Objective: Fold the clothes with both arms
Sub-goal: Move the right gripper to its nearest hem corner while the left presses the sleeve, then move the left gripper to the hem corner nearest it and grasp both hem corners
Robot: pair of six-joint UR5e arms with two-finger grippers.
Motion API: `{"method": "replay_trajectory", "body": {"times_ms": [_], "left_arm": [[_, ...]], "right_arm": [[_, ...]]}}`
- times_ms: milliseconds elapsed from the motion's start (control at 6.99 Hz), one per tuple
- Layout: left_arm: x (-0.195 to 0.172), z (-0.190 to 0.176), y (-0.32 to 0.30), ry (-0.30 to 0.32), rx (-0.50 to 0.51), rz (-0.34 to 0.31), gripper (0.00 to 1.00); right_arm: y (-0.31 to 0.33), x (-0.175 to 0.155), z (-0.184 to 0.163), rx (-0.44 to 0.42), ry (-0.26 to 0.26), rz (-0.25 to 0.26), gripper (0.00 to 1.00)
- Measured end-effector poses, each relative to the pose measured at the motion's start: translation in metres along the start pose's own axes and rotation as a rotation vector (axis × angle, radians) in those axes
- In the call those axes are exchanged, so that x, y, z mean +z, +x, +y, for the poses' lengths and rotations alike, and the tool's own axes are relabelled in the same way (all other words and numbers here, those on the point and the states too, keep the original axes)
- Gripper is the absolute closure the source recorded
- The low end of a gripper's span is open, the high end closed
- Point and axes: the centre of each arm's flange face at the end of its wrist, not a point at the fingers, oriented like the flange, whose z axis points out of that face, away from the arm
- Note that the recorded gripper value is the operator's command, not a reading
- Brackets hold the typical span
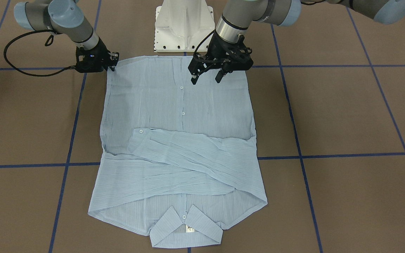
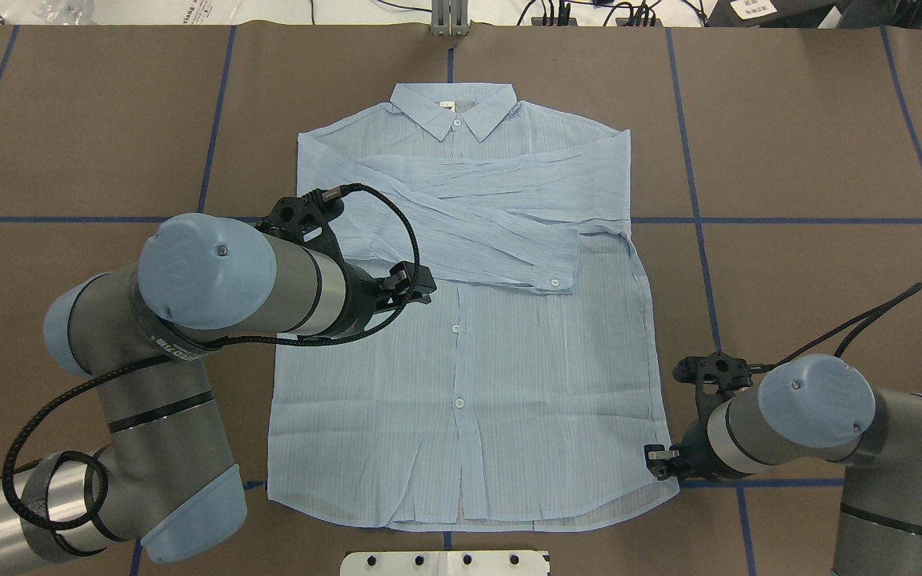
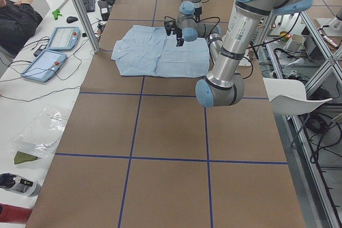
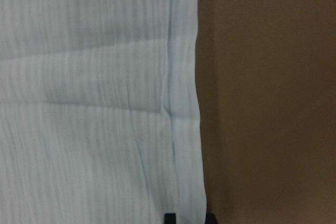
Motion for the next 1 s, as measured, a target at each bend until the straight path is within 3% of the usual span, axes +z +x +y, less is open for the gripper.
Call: {"method": "replay_trajectory", "body": {"times_ms": [143,572,1002], "left_arm": [[0.0002,0.0002,-0.0003,0.0,0.0,0.0,0.02],[0.0008,-0.0001,-0.0015,0.001,-0.002,-0.003,0.03],[0.0013,-0.0009,-0.0074,0.002,-0.002,-0.01,0.03]], "right_arm": [[0.0007,0.0007,0.0,0.001,-0.002,0.002,0.71],[0.0019,0.0032,-0.0007,0.003,-0.005,0.006,1.0],[-0.0012,-0.0036,-0.0036,0.004,0.006,-0.007,1.0]]}}
